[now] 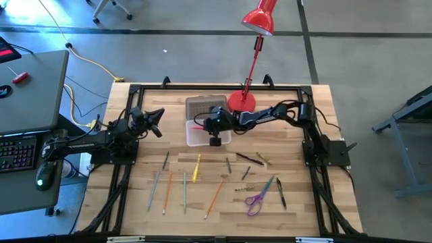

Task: Pick & place school supplies into a supply box
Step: Put the pink pen into the black supply box, then put the top green crayon into the black supply box

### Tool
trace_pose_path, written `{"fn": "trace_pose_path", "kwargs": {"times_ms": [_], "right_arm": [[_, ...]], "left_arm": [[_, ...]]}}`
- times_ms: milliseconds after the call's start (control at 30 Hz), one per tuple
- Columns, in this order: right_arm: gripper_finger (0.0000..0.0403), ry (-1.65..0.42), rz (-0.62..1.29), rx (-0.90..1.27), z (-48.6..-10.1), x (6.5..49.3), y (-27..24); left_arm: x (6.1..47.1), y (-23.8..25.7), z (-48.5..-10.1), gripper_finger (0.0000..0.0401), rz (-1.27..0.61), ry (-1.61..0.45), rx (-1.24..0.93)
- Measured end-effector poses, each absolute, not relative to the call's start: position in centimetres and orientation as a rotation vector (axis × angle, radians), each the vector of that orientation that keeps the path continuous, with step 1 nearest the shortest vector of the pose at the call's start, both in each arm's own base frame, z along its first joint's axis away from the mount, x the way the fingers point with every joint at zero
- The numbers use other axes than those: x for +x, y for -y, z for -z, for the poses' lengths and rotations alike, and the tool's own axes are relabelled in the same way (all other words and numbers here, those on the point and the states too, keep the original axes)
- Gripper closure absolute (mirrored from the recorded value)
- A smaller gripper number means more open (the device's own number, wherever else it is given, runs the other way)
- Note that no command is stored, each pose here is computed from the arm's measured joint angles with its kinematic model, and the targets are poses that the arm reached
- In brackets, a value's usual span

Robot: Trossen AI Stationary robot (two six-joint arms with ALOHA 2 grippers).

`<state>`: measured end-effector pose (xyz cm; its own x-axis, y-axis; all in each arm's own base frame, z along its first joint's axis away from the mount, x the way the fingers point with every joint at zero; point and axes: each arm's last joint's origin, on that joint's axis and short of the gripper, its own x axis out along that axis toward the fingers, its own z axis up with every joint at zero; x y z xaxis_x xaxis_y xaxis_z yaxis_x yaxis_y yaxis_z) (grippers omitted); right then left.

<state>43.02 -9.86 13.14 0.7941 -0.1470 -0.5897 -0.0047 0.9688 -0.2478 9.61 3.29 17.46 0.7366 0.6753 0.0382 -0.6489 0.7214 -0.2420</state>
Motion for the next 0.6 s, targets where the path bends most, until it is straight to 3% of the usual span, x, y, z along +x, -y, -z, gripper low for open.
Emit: {"fn": "trace_pose_path", "kwargs": {"times_ms": [300, 600], "right_arm": [[0.0314, -0.646, 0.063, -0.266, -14.2, 43.0, 8.8], [0.0304, -0.683, 0.018, -0.361, -21.9, 40.2, 3.9]], "left_arm": [[9.6, -3.3, -17.5, 0.0361, -0.733, 0.128, -0.221], [9.6, -3.3, -17.5, 0.0361, -0.732, 0.128, -0.221]]}}
